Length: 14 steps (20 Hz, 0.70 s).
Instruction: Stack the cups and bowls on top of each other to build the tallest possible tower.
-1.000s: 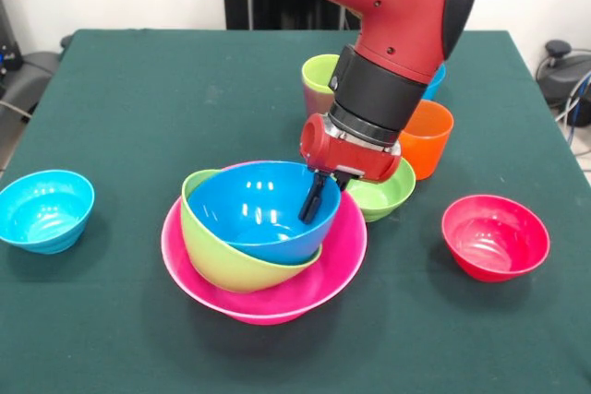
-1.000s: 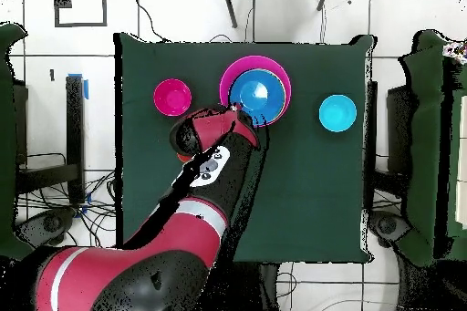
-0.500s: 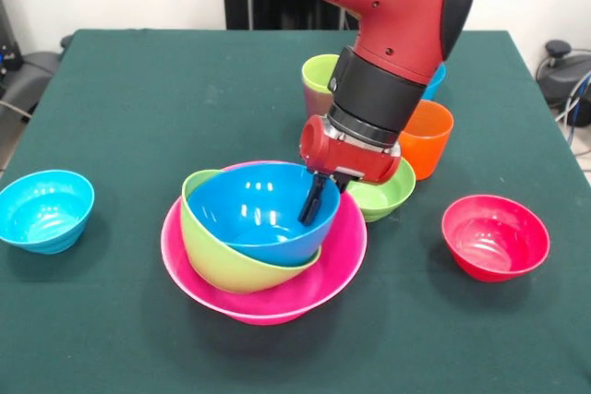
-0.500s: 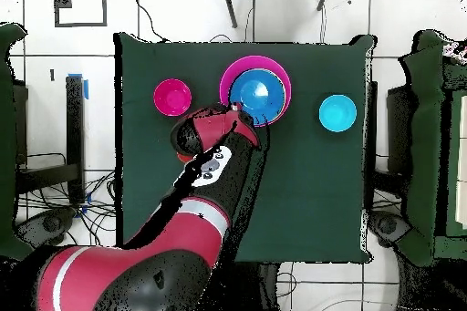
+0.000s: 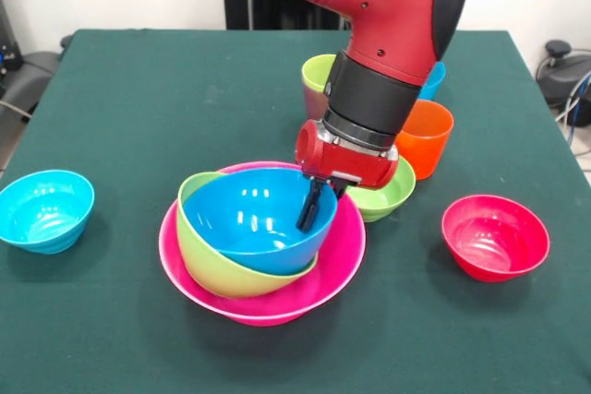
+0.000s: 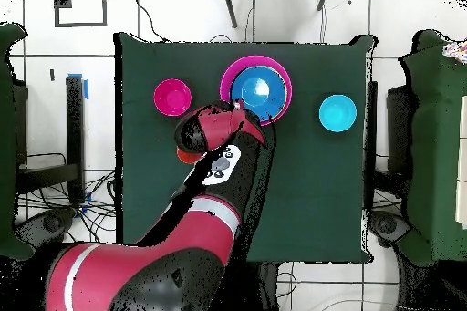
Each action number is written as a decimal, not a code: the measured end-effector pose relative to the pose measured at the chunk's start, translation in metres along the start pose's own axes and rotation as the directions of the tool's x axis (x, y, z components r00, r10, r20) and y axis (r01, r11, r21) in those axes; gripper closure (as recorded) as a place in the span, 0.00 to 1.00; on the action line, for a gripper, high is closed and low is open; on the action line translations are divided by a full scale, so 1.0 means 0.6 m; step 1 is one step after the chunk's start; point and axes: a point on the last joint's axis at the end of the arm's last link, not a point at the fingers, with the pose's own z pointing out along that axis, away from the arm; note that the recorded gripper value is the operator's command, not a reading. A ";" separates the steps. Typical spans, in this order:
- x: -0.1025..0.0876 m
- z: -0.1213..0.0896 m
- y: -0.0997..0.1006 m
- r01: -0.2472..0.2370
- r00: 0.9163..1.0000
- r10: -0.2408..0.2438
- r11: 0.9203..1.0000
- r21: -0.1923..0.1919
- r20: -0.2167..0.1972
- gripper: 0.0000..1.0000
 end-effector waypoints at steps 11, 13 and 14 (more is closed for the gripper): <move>-0.002 0.005 -0.007 -0.021 1.000 0.021 1.000 -0.011 0.012 0.00; -0.001 0.006 -0.007 -0.022 1.000 0.022 1.000 -0.012 0.011 0.00; -0.001 0.007 -0.008 -0.023 1.000 0.023 1.000 -0.012 0.010 0.00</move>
